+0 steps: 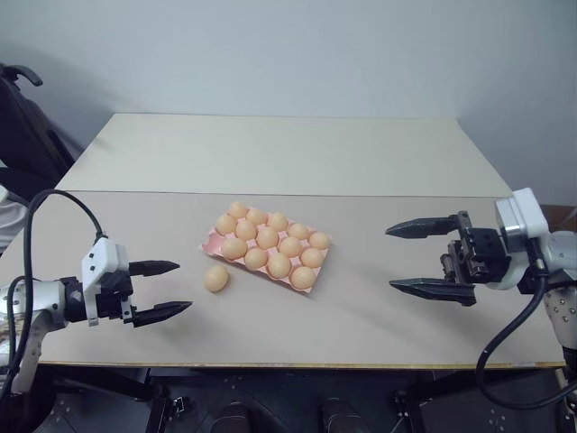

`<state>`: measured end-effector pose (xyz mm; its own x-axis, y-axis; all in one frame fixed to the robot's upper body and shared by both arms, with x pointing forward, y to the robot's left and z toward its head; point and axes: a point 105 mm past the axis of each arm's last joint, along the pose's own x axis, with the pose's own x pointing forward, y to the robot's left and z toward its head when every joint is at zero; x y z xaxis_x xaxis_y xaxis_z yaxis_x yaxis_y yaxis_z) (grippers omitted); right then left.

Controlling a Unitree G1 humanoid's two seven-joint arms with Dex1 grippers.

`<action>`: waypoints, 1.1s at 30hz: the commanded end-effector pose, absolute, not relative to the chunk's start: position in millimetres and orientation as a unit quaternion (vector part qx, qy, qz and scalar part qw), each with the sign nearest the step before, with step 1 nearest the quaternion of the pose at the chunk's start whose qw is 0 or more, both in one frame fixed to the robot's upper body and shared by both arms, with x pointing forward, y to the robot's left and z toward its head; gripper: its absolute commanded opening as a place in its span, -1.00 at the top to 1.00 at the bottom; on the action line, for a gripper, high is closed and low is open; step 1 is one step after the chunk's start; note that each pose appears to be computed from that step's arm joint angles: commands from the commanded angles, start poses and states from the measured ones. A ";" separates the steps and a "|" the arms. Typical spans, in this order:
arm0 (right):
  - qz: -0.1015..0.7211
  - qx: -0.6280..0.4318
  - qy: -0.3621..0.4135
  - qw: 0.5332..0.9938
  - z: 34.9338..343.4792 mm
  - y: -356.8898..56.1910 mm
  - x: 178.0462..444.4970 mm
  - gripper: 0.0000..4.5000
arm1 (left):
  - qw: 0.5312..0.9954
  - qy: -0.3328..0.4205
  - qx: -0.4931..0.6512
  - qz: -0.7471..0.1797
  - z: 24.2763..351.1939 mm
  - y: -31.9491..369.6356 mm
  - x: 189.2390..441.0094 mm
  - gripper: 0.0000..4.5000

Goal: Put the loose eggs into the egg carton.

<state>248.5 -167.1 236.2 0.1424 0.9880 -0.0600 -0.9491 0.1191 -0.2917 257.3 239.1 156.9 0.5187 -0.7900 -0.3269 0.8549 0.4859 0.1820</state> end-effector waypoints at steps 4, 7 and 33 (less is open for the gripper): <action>0.648 -0.149 -0.098 0.740 247.0 -167.4 246.6 -1.00 | 0.858 0.086 0.178 -0.474 145.5 219.6 277.6 -0.97; 0.647 -0.151 -0.098 0.741 247.6 -167.2 245.8 -1.00 | 0.867 0.087 0.178 -0.457 135.5 214.0 291.6 -0.97; 0.637 -0.160 -0.102 0.747 248.3 -167.9 242.0 -1.00 | 0.880 0.061 0.164 -0.442 153.3 213.3 291.7 0.21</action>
<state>246.7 -166.0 236.7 0.1636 0.9846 -0.0609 -0.9424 0.1377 -0.3050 297.3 214.3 131.0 0.6202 -0.7219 -0.3069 0.7840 0.5840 0.2105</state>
